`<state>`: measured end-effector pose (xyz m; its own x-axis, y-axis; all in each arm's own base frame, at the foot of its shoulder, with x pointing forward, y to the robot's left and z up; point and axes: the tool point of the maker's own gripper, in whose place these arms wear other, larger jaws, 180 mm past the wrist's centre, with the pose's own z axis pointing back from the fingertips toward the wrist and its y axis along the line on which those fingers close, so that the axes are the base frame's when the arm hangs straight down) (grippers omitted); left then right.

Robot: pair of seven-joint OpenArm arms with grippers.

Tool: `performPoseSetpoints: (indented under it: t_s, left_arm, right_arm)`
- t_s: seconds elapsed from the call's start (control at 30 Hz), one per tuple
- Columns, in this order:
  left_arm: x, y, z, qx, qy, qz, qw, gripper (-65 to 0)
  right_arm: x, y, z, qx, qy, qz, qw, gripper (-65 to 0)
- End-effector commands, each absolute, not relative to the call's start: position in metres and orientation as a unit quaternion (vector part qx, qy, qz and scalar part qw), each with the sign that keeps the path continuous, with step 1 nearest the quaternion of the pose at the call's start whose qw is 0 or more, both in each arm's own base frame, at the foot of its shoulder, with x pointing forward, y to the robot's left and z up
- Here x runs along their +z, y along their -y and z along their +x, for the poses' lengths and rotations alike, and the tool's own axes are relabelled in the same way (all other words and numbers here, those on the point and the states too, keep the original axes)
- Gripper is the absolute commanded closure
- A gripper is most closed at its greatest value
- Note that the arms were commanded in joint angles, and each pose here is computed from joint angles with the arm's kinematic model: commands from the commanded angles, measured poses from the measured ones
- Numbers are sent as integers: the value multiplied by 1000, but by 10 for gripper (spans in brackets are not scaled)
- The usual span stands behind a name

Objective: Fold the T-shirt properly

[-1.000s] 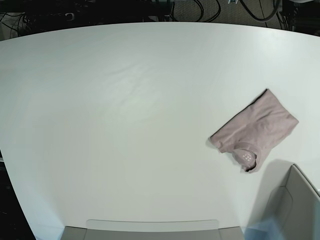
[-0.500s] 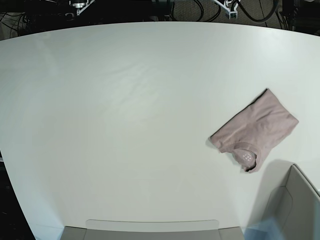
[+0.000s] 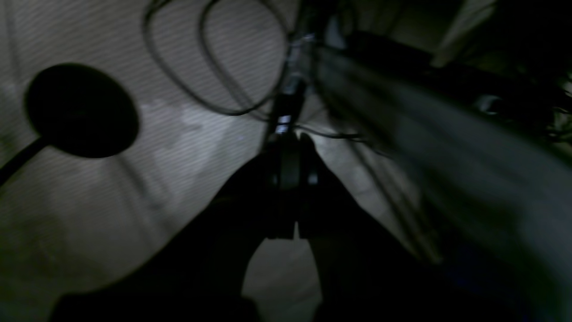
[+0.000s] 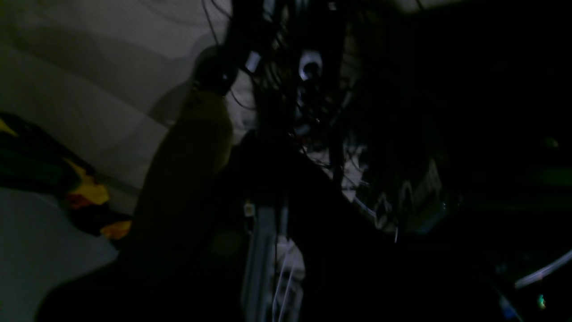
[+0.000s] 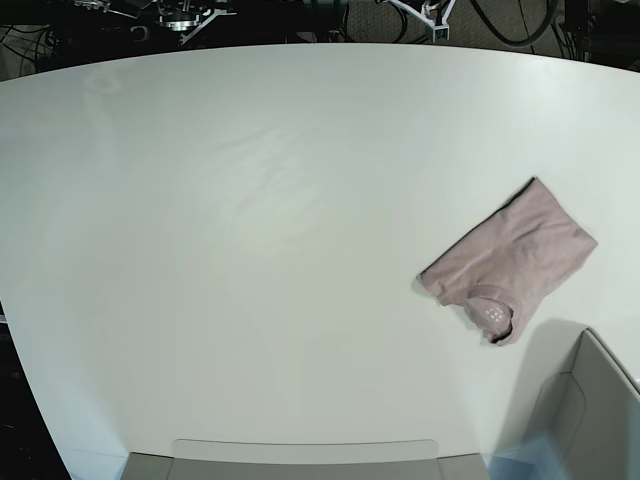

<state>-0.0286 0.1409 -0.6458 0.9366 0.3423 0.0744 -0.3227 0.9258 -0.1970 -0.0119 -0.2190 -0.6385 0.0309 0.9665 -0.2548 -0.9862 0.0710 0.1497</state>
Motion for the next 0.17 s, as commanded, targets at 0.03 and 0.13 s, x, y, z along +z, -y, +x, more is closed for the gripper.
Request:
performPoseSetpoints:
  t_s: [0.03, 0.13]
  left_arm:
    - [-645, -132, -27, 172, 55, -100, 979, 0]
    - [-646, -130, -6, 171, 72, -104, 977, 0]
  right_arm:
    - [-640, 229, -5, 677, -164, -50, 716, 0]
    - [-643, 228, -13, 670, -188, -56, 716, 0]
